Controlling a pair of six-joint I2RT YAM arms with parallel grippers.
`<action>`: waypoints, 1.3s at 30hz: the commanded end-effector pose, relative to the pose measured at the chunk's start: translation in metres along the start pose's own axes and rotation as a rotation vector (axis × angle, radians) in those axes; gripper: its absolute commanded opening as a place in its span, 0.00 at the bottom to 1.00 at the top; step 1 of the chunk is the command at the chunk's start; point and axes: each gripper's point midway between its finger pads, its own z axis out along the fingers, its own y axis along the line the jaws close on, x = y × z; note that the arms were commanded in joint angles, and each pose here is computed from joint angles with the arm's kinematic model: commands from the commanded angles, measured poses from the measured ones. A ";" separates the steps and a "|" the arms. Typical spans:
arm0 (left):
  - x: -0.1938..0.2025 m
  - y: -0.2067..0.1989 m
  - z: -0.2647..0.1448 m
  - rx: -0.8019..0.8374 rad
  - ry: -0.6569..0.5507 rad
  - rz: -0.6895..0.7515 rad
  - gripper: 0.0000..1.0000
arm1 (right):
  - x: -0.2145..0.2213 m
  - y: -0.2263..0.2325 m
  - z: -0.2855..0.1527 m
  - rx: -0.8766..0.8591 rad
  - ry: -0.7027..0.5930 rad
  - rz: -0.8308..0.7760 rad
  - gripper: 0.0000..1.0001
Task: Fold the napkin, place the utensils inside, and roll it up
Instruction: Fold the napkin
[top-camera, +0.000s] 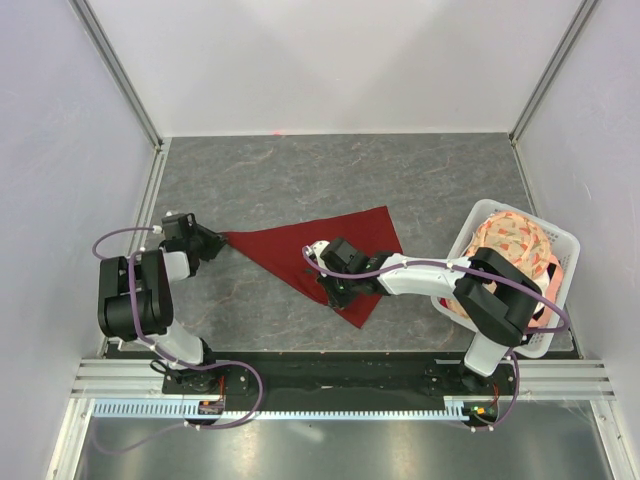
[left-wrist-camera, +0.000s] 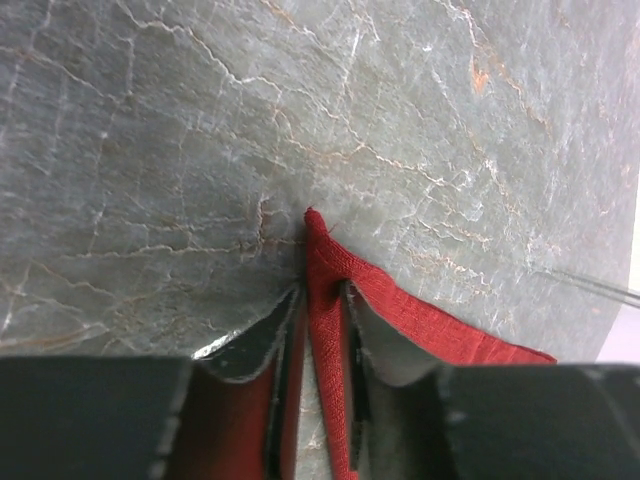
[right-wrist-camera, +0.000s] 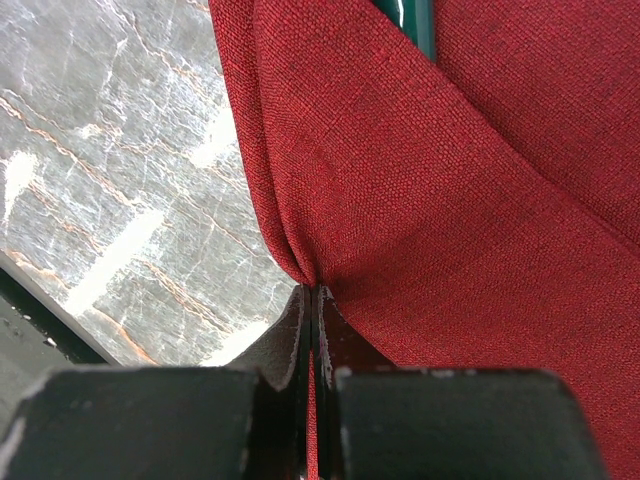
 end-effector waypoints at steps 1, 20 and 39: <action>-0.004 0.010 0.006 -0.043 -0.012 -0.020 0.22 | 0.020 0.003 0.002 -0.012 0.065 0.017 0.00; -0.006 -0.068 -0.022 0.288 -0.028 0.166 0.02 | -0.029 0.025 -0.038 -0.077 -0.072 -0.001 0.49; 0.160 -0.237 -0.111 0.976 0.342 0.630 0.02 | -0.046 -0.081 -0.089 0.192 -0.246 0.257 0.63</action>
